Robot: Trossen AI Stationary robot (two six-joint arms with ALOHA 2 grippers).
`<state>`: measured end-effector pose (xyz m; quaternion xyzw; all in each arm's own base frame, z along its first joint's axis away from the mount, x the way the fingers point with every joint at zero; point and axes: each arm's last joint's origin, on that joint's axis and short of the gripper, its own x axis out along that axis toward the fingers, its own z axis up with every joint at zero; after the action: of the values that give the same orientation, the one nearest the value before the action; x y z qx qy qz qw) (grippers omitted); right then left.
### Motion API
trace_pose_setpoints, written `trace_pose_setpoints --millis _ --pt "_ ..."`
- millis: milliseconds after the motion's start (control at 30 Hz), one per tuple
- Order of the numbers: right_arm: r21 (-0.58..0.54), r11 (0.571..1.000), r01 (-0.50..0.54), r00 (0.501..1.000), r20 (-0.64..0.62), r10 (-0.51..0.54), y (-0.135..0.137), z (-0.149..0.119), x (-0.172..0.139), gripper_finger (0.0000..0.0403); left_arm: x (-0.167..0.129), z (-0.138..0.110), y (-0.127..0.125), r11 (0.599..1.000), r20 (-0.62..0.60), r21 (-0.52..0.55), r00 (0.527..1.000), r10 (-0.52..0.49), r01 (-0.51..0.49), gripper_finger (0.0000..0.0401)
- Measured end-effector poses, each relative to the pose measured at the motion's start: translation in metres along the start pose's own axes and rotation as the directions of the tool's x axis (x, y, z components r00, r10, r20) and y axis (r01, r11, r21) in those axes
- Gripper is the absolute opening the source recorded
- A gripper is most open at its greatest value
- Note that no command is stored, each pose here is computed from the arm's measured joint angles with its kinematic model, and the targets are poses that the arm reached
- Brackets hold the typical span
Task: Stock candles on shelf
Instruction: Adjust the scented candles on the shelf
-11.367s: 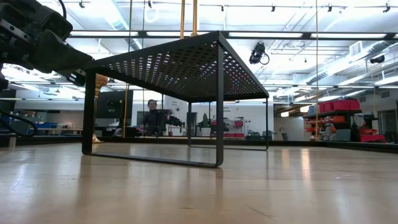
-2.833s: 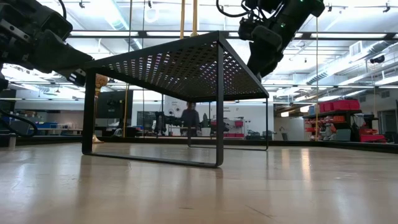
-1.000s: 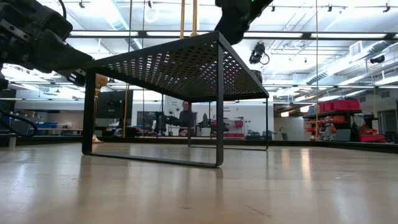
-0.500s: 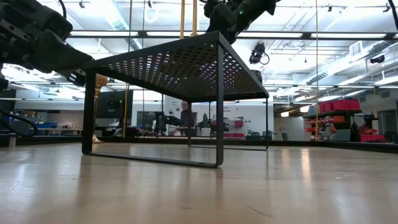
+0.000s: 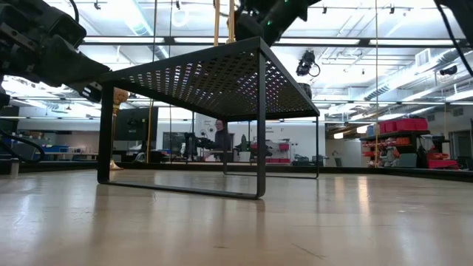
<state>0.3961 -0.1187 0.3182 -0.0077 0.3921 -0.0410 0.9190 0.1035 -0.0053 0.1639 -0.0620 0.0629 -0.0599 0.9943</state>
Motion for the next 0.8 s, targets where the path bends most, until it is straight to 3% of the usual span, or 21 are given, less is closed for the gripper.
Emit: trace_pose_setpoints --millis 300,800 --pt "-0.039 0.999 -0.037 0.996 -0.084 0.034 0.000 -0.011 0.024 0.0387 0.000 0.000 0.000 1.000 0.001 0.000 1.000 0.000 0.000 0.0014" --pt "-0.094 0.994 -0.047 0.993 -0.110 0.036 0.000 -0.016 0.028 0.0387 0.000 0.000 0.000 1.000 0.000 0.000 1.000 0.000 0.000 0.0014"
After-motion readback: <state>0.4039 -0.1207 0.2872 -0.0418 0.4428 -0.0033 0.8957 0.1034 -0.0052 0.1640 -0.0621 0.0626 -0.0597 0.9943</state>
